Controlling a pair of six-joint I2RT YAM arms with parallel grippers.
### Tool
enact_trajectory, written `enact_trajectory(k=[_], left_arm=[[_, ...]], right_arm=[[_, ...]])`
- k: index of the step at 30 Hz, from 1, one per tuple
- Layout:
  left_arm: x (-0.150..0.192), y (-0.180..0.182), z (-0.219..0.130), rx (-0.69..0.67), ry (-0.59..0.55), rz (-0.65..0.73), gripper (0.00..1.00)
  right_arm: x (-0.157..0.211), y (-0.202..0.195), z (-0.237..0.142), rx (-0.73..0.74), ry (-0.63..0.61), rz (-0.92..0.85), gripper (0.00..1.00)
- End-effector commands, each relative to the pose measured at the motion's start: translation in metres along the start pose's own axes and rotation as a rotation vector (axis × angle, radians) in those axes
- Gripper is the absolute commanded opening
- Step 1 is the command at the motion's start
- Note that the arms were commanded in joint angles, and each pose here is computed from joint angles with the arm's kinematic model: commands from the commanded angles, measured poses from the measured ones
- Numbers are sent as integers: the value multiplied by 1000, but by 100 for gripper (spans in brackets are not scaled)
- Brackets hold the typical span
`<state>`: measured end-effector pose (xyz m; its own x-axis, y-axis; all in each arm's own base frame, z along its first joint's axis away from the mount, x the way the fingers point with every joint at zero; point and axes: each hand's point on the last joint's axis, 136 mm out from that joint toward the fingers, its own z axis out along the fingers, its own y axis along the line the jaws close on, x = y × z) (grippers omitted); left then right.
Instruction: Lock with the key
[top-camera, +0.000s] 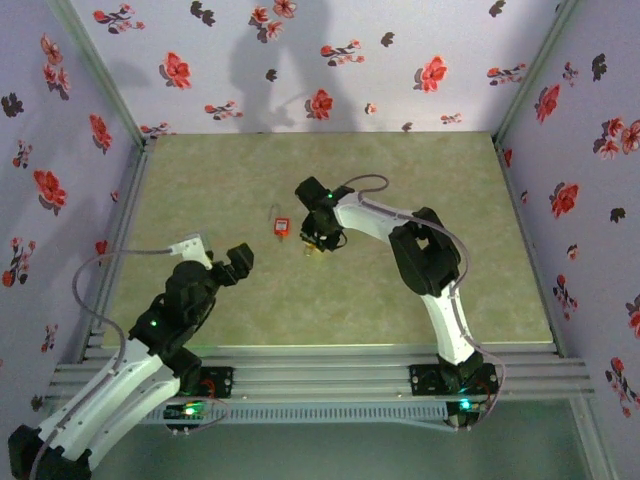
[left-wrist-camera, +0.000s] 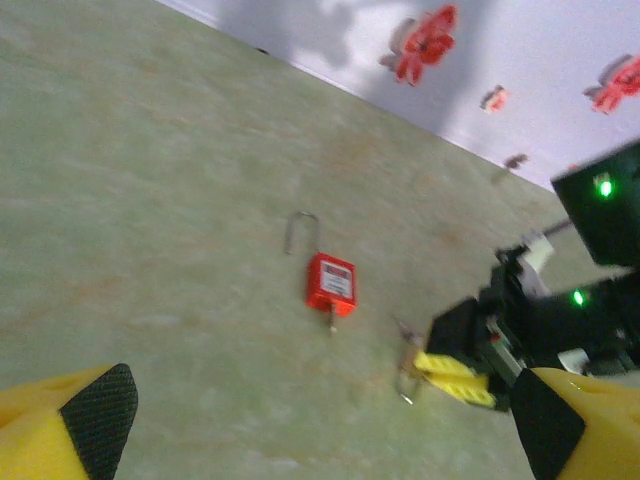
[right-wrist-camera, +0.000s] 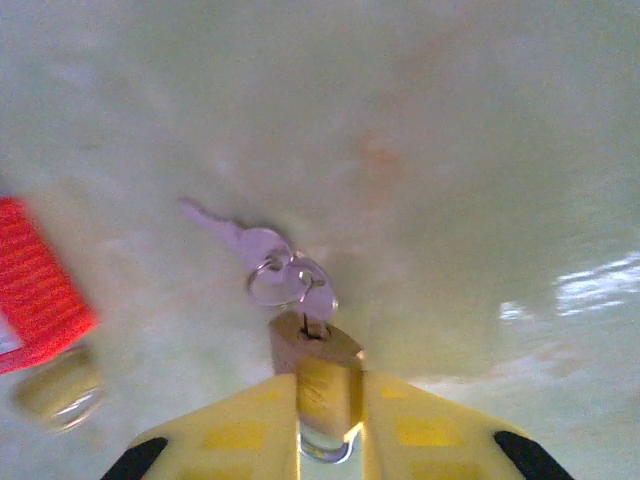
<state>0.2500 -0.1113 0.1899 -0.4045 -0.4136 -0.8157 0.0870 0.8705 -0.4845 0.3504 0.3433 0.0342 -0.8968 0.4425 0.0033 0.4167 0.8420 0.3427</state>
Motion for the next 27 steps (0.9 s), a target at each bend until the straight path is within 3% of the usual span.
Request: enact_trajectory(k=[1,12,16,19,22,27], left_arm=[[0,-29,2,160,8,-31,100],[25,-28,13,177,84,-133,100],[18,-23,5,161,57,-111,100],[13,-21,0,146,41,-84,100],[14,-19,0,137,44,-70,100],[14,-14,-1,117,41,-65,100]], right_arm=[[0,11,-1,-88,21,-10,7],[5,8,-6,-117,34,-25,9],[0,10,-14,-114,3,-44,21],[-3,14,-19,-108,-21,-47,36],[-4,19,-20,-94,-30,-70,43],[-6,18,-14,-33,-24,-85,44]])
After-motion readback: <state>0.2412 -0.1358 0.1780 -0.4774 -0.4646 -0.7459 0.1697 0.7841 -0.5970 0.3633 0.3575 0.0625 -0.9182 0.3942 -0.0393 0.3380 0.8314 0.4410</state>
